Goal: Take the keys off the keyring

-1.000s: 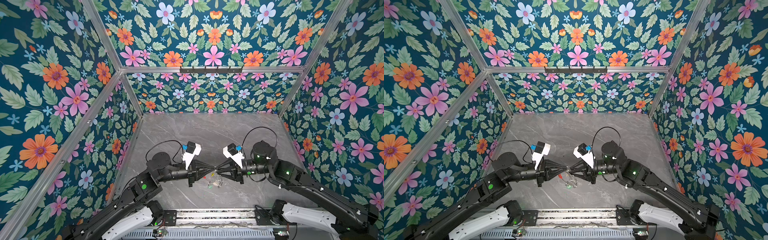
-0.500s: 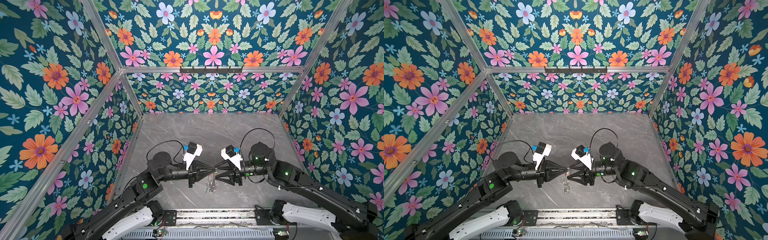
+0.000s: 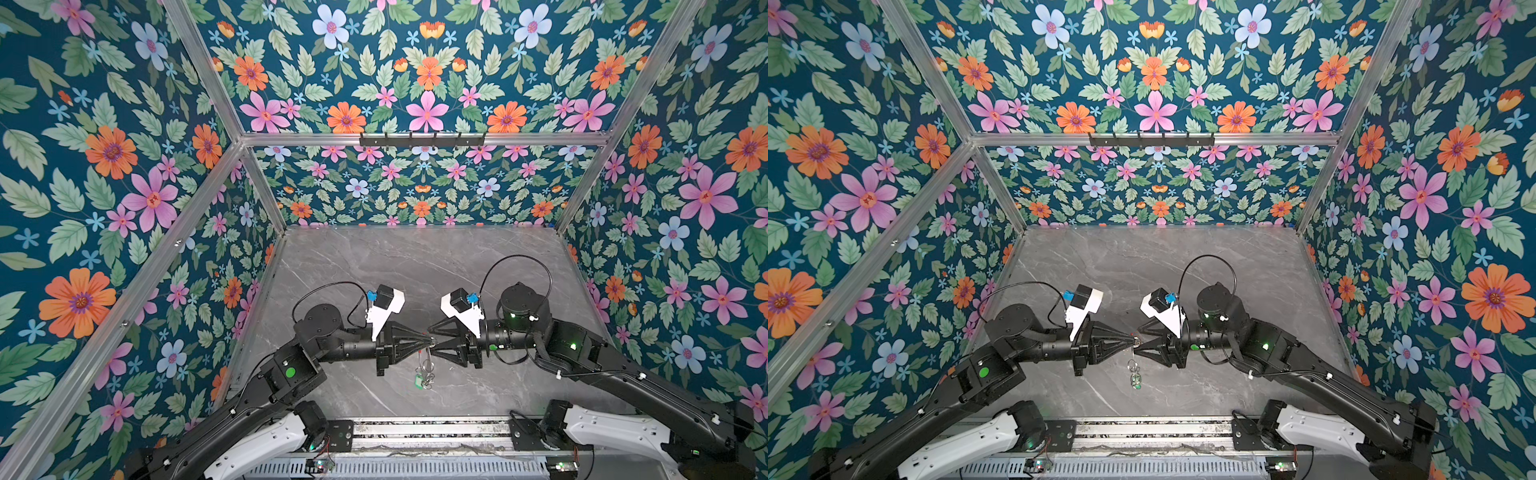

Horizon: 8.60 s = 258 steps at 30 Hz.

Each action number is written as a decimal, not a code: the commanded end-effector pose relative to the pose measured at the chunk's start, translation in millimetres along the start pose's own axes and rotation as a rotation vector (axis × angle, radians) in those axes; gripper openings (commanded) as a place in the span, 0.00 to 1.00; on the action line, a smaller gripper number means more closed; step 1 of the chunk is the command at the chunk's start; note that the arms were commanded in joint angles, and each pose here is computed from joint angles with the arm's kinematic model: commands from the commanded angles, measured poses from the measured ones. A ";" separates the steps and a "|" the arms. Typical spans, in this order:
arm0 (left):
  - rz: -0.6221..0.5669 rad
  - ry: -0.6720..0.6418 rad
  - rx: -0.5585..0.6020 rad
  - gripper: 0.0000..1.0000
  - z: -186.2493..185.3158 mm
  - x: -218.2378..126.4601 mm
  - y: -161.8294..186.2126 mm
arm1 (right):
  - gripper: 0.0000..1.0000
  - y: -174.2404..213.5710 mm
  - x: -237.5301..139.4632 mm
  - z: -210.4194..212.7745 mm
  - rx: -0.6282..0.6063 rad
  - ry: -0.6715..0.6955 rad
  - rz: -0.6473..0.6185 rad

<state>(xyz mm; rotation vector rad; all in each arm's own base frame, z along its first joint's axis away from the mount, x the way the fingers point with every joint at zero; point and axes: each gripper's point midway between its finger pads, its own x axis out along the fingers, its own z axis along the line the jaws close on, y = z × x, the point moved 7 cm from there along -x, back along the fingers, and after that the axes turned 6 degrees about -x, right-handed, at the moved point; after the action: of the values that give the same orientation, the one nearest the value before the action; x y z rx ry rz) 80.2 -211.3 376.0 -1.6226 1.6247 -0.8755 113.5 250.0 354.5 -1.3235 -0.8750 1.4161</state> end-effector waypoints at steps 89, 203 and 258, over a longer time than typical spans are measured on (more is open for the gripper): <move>0.069 0.199 0.097 0.00 -21.2 -4.8 9.1 | 0.49 -5.5 -15.2 43.8 -0.164 0.005 -0.033; -0.287 0.153 0.161 0.00 -11.6 -23.4 5.9 | 0.00 -2.8 5.2 34.9 -0.197 0.025 -0.041; -0.373 0.100 0.045 0.00 3.4 -25.2 9.5 | 0.00 -1.7 -0.1 22.5 -0.157 0.161 -0.008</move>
<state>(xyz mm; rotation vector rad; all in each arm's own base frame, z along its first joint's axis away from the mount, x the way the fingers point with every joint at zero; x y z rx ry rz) 78.9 -189.4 360.0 -1.9280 1.4123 -1.1845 87.6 258.3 369.4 -1.4467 -0.9847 1.2175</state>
